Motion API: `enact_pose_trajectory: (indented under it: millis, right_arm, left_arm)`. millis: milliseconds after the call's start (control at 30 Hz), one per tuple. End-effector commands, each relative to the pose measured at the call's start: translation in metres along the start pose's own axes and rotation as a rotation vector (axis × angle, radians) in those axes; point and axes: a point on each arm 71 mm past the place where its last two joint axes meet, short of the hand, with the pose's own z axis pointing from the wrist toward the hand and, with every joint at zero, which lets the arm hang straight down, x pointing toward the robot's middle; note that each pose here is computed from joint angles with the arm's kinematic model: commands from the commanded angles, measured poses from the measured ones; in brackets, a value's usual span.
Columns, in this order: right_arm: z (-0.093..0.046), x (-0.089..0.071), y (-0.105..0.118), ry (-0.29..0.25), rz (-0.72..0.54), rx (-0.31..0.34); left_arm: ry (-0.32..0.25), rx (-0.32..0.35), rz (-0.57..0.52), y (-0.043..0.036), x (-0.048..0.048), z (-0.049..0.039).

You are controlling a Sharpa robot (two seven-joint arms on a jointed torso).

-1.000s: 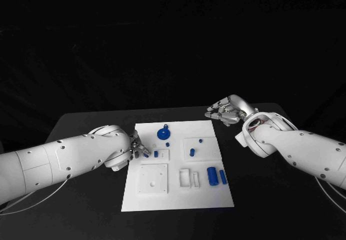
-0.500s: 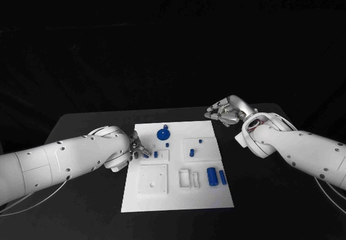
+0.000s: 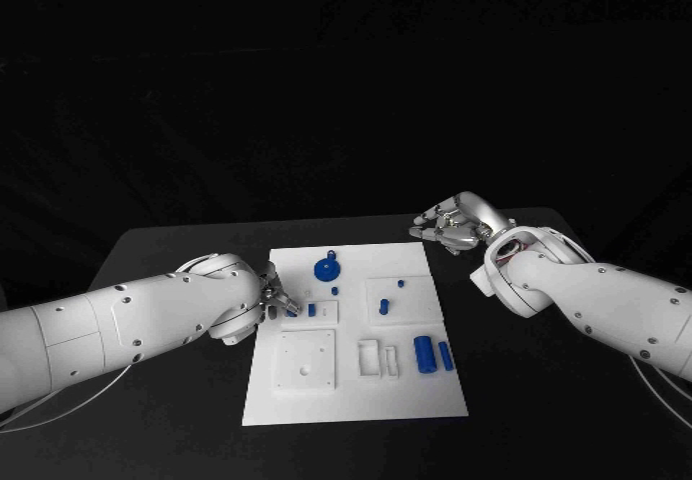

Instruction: Assemble the parts on the task board

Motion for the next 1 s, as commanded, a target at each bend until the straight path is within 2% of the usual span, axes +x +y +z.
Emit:
enact_pose_trajectory:
  millis: [33, 533, 1000]
  right_arm:
    - [-0.0002, 0.001, 0.0009, 0.008, 0.0, -0.011]
    - [-0.0003, 0.0014, 0.0009, 0.009, 0.0, -0.011]
    - [-0.0004, 0.0014, 0.0011, 0.009, 0.001, -0.012]
  left_arm:
    - [0.014, 0.008, 0.035, -0.0012, 0.0052, -0.0003]
    - [0.014, 0.002, 0.047, -0.0004, 0.0051, 0.0004]
    - [0.011, 0.006, 0.048, -0.0035, 0.0049, 0.0019]
